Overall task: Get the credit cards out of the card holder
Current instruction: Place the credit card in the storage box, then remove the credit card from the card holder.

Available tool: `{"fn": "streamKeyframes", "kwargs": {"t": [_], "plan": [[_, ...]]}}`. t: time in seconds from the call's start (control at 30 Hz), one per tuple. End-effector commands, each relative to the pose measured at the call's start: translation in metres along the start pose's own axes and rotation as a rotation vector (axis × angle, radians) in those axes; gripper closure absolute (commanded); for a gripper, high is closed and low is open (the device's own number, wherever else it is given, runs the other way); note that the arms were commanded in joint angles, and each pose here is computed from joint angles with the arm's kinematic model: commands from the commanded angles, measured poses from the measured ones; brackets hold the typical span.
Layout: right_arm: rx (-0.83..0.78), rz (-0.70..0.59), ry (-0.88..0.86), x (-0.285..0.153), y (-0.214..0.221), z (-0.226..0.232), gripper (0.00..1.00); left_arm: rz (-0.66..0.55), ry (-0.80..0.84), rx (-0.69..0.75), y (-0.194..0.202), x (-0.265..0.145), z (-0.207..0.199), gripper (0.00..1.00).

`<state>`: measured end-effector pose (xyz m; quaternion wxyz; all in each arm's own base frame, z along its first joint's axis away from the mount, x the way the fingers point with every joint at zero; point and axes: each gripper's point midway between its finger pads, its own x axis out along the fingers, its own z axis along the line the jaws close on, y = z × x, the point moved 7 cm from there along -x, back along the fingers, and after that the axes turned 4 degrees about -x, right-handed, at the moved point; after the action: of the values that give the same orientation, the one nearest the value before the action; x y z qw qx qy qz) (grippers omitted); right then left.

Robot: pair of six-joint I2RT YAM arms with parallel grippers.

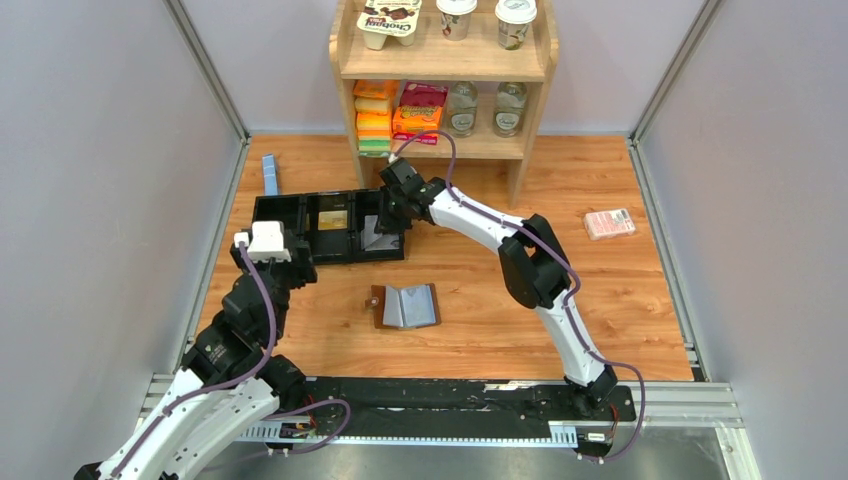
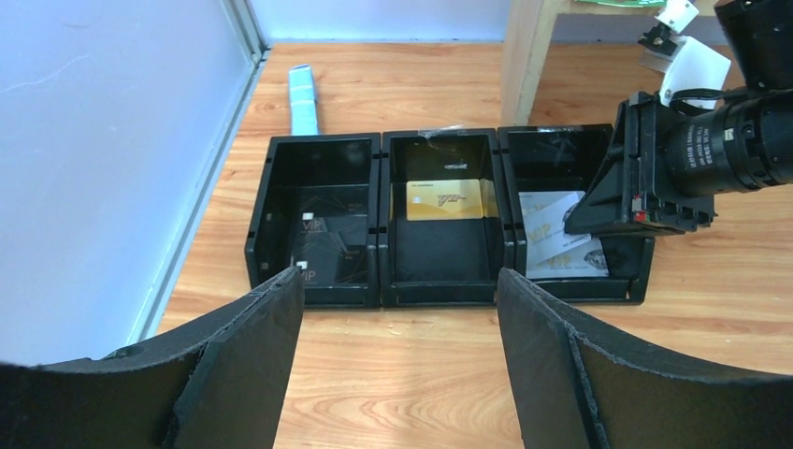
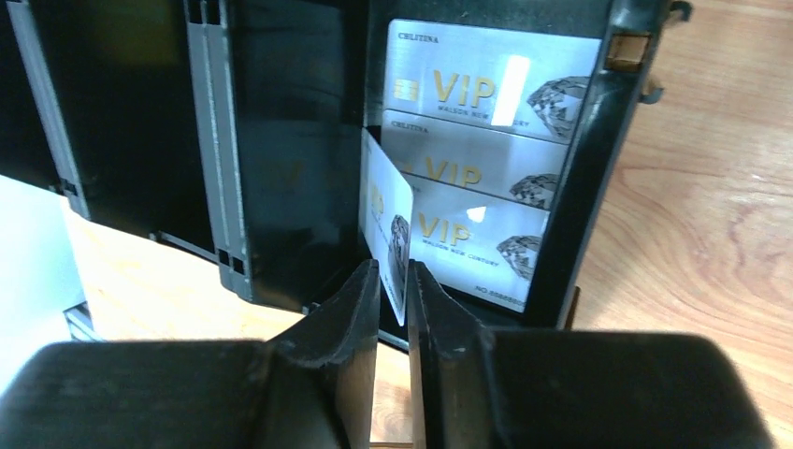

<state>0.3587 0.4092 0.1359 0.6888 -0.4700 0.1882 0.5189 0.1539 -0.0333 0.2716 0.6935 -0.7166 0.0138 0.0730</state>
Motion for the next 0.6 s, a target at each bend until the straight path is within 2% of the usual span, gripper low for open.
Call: {"fn": "streamKeyframes", "kwargs": {"t": [0.0, 0.13, 0.33, 0.4, 0.57], "plan": [[-0.031, -0.073, 0.046, -0.02, -0.015, 0.007, 0.78, 0.013, 0.06, -0.009, -0.006, 0.002, -0.01, 0.18], [-0.065, -0.137, 0.065, -0.046, -0.021, 0.01, 0.68, 0.058, 0.09, -0.015, -0.012, 0.004, -0.019, 0.18], [-0.119, -0.233, 0.1, -0.093, -0.02, 0.008, 0.5, 0.148, 0.228, -0.063, -0.02, 0.005, -0.044, 0.18], [-0.118, -0.27, 0.093, -0.113, -0.017, 0.006, 0.47, 0.192, 0.295, -0.086, -0.019, 0.005, -0.056, 0.21], [-0.12, -0.255, 0.104, -0.131, 0.01, -0.016, 0.44, 0.347, 0.482, -0.163, -0.008, 0.006, -0.094, 0.25]]}}
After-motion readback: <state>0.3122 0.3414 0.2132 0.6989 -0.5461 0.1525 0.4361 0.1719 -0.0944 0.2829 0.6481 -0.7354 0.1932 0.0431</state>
